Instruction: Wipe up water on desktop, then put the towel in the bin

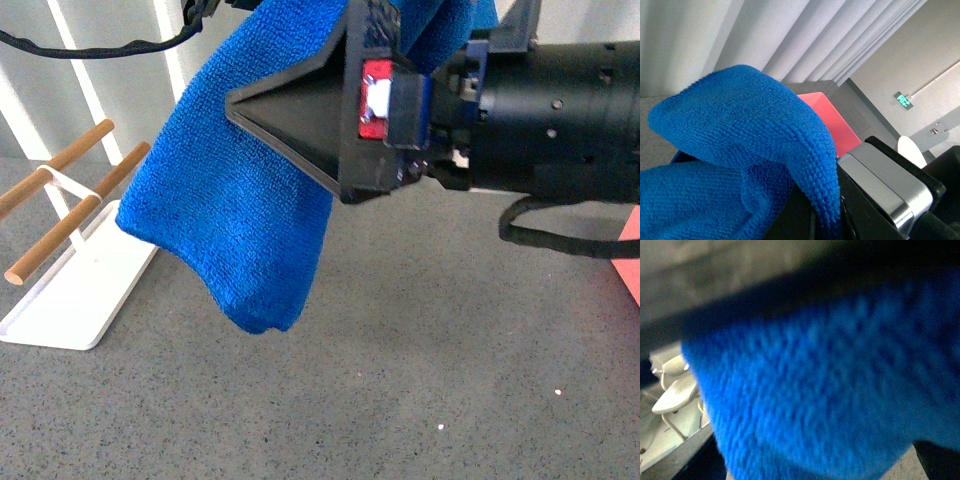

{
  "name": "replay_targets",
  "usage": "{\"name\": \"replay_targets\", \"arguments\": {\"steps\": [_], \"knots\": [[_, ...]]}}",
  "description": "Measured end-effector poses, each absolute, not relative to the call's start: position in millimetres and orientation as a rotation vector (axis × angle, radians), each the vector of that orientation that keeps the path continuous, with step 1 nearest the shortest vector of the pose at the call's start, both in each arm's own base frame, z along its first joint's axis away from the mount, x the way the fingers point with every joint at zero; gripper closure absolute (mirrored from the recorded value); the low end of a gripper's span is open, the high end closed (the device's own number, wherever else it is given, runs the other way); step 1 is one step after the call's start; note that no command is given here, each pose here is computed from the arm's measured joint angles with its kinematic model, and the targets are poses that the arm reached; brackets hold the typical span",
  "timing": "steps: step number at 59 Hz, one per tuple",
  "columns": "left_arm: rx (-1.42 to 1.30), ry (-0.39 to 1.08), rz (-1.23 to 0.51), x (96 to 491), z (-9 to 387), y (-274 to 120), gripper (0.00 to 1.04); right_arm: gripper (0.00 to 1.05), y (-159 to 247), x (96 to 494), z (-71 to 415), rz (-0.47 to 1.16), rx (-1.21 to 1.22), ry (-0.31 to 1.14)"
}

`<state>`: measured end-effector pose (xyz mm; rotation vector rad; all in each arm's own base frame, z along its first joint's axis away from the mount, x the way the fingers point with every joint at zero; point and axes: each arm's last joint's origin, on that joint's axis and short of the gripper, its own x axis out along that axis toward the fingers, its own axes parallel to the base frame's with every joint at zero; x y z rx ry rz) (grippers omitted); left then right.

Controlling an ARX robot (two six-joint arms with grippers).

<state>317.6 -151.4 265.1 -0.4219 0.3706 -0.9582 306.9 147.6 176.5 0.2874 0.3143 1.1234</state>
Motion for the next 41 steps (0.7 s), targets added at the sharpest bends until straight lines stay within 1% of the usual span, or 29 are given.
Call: {"name": "replay_targets", "arguments": {"steps": [5, 8, 11, 16, 17, 28, 29, 35, 37, 38, 41], "knots": [[-0.422, 0.37, -0.956, 318.0, 265.1, -150.5, 1.01, 0.07, 154.1, 311.6, 180.3, 1.108, 0.285, 0.299], [-0.422, 0.369, -0.951, 318.2, 265.1, -150.3, 1.01, 0.1, 157.9, 314.1, 182.0, 1.09, 0.282, 0.289], [-0.422, 0.368, -0.95, 318.3, 265.1, -150.0, 1.01, 0.19, 161.6, 315.6, 183.1, 1.073, 0.28, 0.276], [-0.422, 0.368, -0.947, 318.6, 265.1, -149.4, 1.01, 0.29, 164.2, 316.4, 182.8, 1.063, 0.279, 0.265], [-0.422, 0.368, -0.946, 318.6, 265.1, -149.4, 1.01, 0.33, 164.7, 316.7, 182.1, 1.061, 0.279, 0.263], [-0.423, 0.368, -0.942, 319.0, 264.6, -149.2, 1.01, 0.57, 165.5, 318.7, 179.5, 1.045, 0.292, 0.241], [-0.423, 0.368, -0.942, 319.1, 264.6, -149.2, 1.01, 0.61, 165.6, 318.9, 179.5, 1.042, 0.294, 0.236], [-0.424, 0.369, -0.941, 319.1, 264.6, -149.2, 1.0, 0.73, 165.5, 319.6, 179.4, 1.032, 0.301, 0.228], [-0.423, 0.368, -0.941, 319.1, 264.6, -149.2, 0.97, 0.78, 165.4, 319.6, 179.3, 1.031, 0.301, 0.227], [-0.423, 0.368, -0.941, 319.1, 264.6, -149.2, 0.94, 0.8, 165.4, 319.5, 179.3, 1.031, 0.301, 0.226], [-0.423, 0.367, -0.935, 319.2, 264.6, -149.1, 0.83, 0.9, 164.7, 319.5, 179.0, 1.029, 0.299, 0.224]]}}
